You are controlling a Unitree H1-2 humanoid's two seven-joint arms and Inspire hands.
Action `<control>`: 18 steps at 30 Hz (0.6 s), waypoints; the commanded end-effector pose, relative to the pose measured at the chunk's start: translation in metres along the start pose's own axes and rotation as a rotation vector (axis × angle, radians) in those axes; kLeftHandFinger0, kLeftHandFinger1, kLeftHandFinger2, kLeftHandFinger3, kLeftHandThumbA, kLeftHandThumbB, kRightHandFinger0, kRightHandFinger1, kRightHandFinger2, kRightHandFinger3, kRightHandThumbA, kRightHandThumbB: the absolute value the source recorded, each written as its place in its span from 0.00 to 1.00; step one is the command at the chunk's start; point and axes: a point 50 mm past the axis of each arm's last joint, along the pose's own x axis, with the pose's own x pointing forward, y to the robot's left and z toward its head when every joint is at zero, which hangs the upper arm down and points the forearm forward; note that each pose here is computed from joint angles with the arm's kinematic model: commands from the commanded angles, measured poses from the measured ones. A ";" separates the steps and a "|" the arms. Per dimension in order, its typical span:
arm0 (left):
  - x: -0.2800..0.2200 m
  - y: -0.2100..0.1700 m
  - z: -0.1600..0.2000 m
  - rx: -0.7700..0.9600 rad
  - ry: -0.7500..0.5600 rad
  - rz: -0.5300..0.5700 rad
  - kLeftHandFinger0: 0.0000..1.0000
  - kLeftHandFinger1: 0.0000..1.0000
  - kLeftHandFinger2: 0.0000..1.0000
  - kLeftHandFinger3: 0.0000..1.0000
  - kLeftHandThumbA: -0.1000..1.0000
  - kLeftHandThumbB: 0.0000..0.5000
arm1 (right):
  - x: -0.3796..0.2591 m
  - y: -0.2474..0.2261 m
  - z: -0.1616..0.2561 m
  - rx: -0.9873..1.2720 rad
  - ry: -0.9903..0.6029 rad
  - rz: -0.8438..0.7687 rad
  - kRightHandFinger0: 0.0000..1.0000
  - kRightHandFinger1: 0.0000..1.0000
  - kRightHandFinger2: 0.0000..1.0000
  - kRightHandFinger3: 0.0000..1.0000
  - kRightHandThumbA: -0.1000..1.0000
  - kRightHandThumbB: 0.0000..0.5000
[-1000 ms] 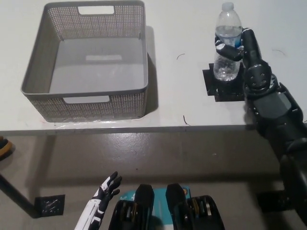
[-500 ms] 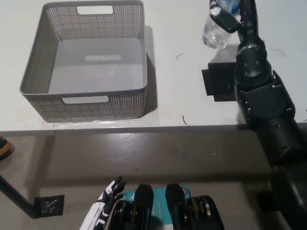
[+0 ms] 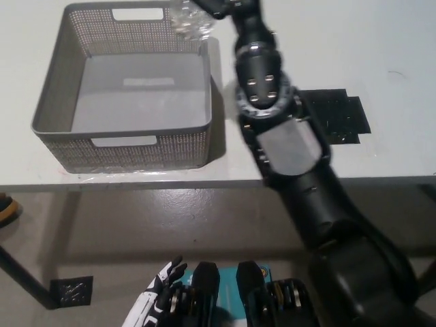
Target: Use the right hand to pick up a water botttle and place it into a container on the left side
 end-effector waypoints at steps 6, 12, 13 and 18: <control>-0.001 -0.004 0.004 0.010 -0.040 -0.030 1.00 1.00 1.00 1.00 1.00 0.55 | 0.015 0.046 0.019 -0.048 -0.022 0.048 0.00 0.09 0.64 0.69 0.00 0.26; -0.002 -0.003 0.007 0.029 -0.051 -0.035 1.00 1.00 1.00 1.00 1.00 0.55 | 0.004 0.046 -0.024 -0.078 0.120 0.055 0.13 0.40 0.88 0.83 0.00 0.34; -0.002 -0.003 0.008 0.024 -0.052 -0.034 1.00 1.00 1.00 1.00 1.00 0.56 | 0.002 0.044 -0.030 -0.096 0.140 0.073 0.42 0.72 1.00 1.00 0.19 0.43; -0.001 -0.002 0.010 0.018 -0.051 -0.047 1.00 1.00 1.00 1.00 1.00 0.57 | 0.000 0.030 -0.050 -0.168 0.186 0.237 1.00 1.00 1.00 1.00 0.83 0.85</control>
